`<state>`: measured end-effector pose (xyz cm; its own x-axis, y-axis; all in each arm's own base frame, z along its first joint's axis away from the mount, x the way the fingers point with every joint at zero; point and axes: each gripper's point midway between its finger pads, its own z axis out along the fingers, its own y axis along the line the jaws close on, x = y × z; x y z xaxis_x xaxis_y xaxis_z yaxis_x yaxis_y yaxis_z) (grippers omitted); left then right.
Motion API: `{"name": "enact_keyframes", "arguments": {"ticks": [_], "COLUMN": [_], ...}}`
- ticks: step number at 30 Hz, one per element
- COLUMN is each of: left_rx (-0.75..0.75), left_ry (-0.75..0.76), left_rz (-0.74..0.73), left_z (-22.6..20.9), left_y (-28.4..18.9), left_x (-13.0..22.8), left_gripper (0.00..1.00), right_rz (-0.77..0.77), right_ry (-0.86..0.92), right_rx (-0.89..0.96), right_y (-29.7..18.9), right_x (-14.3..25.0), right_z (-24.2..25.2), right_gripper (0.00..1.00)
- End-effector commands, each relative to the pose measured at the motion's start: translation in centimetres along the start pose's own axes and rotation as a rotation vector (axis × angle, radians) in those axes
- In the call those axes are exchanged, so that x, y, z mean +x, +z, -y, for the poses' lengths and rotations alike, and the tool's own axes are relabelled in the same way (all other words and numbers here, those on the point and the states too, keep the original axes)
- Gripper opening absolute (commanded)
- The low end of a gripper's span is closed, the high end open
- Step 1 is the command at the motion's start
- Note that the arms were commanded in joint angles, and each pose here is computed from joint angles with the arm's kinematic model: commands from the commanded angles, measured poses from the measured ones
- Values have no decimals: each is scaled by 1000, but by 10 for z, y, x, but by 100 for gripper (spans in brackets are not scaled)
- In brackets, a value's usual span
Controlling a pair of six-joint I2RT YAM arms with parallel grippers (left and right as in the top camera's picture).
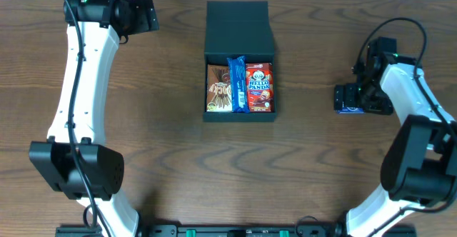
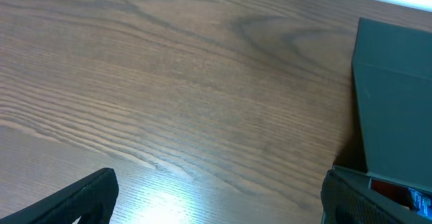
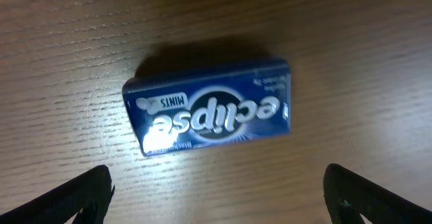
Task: Pack container
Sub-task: 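Lower the right gripper and grasp the Eclipse mints tin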
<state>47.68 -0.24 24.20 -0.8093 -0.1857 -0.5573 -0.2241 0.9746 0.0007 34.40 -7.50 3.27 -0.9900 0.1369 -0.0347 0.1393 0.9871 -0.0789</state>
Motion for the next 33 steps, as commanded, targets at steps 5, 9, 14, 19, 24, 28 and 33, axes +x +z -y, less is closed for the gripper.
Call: {"name": "enact_keyframes", "arguments": {"ticks": [5, 9, 14, 19, 24, 28, 33], "left_rx": [1, 1, 1, 0, 0, 0, 0], "left_ry": [17, 17, 17, 18, 17, 17, 16], "left_rz": [9, 9, 8, 4, 3, 3, 3], "left_z": [-1, -1, -1, -1, -1, -1, -1], "left_y": [-1, -1, -1, -1, -1, -1, -1], "left_x": [-4, -4, -4, -3, -3, -2, -3], "left_gripper": [97, 97, 97, 97, 97, 97, 97], "right_rz": [19, 46, 70, 38, 40, 13, 6], "right_ry": [-115, -131, -130, -131, -117, -97, -89], "right_rx": [-46, -43, -36, -40, -36, -38, -40], "right_y": [8, 8, 15, 28, 29, 35, 36], "right_x": [-8, -14, -24, -20, -21, -16, -14], "right_z": [-6, -5, -5, -6, 0, 7, 10], "right_gripper": [99, 99, 99, 99, 99, 99, 99]}}
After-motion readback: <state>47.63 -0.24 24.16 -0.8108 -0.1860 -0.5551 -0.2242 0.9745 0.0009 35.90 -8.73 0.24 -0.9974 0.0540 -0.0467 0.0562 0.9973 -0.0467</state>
